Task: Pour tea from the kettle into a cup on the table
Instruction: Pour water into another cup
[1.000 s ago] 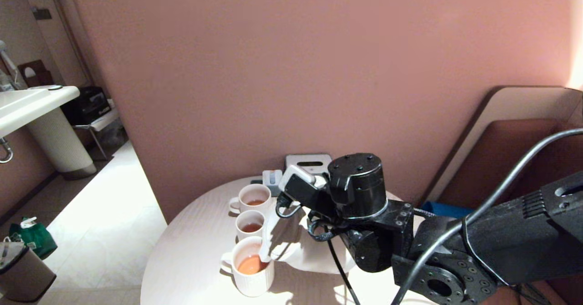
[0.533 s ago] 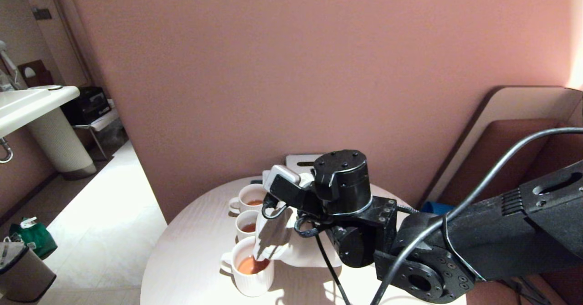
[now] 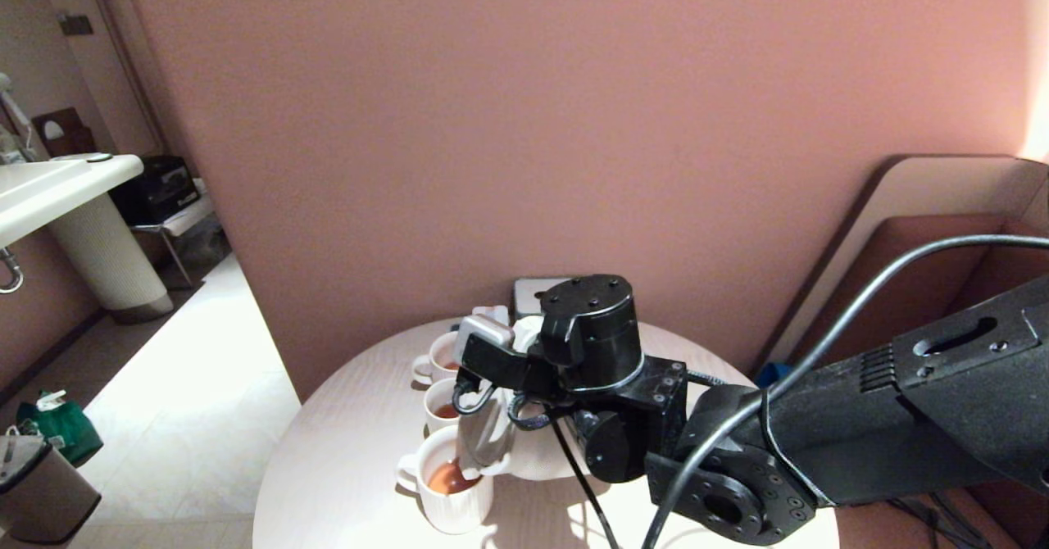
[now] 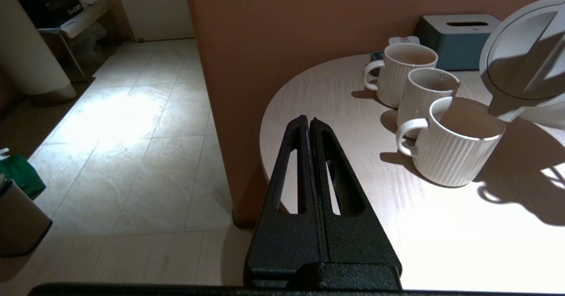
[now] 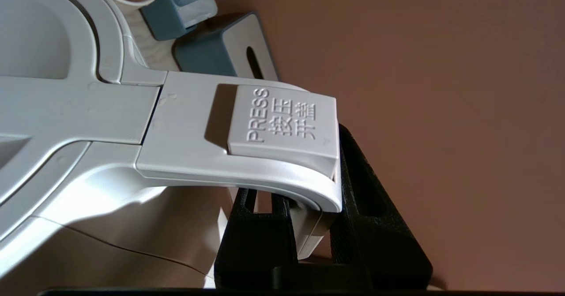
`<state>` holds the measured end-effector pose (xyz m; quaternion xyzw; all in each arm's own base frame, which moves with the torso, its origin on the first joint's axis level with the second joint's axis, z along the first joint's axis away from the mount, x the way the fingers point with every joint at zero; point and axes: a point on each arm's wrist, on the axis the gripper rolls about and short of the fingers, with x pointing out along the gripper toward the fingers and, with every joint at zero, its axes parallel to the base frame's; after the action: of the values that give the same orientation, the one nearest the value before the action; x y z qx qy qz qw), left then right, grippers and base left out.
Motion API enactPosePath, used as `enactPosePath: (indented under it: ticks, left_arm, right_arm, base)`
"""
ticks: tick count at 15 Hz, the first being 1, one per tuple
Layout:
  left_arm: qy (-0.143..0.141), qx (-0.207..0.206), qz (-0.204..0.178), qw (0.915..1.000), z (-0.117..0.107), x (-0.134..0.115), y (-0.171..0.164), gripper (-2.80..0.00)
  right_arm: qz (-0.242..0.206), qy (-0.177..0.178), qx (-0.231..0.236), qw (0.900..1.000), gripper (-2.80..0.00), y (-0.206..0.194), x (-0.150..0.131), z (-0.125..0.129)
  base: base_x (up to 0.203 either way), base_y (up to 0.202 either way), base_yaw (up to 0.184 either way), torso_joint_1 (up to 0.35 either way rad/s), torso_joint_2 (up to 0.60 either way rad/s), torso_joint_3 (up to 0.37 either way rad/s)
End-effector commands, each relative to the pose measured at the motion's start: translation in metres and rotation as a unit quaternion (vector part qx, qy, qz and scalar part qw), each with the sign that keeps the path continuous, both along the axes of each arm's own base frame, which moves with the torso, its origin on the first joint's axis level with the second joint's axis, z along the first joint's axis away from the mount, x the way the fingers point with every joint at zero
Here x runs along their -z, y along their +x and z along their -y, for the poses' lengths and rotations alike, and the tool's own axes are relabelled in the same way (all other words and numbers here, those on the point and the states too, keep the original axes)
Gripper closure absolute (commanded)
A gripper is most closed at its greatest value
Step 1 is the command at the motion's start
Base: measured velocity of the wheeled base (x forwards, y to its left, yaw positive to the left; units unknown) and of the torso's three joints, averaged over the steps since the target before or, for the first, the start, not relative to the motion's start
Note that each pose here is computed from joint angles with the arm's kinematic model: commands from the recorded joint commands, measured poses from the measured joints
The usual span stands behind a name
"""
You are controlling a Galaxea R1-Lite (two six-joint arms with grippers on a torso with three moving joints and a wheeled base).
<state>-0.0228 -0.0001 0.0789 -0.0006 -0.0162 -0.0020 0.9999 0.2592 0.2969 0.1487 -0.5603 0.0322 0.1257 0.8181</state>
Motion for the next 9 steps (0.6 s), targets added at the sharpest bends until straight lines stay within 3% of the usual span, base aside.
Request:
enactPosePath:
  ticks: [1, 9]
  left_arm:
    - [0.000, 0.000, 0.000, 1.0000, 0.000, 0.000, 0.000, 0.00]
    - [0.000, 0.000, 0.000, 1.0000, 0.000, 0.000, 0.000, 0.00]
  right_arm:
    - [0.006, -0.004, -0.002, 1.000, 0.00, 0.002, -0.001, -0.005]
    - [0.006, -0.019, -0.003, 1.000, 0.00, 0.007, -0.019, -0.014]
  base:
    - [0.000, 0.000, 0.000, 0.000, 0.00, 0.000]
    - [0.000, 0.000, 0.000, 0.000, 0.00, 0.000]
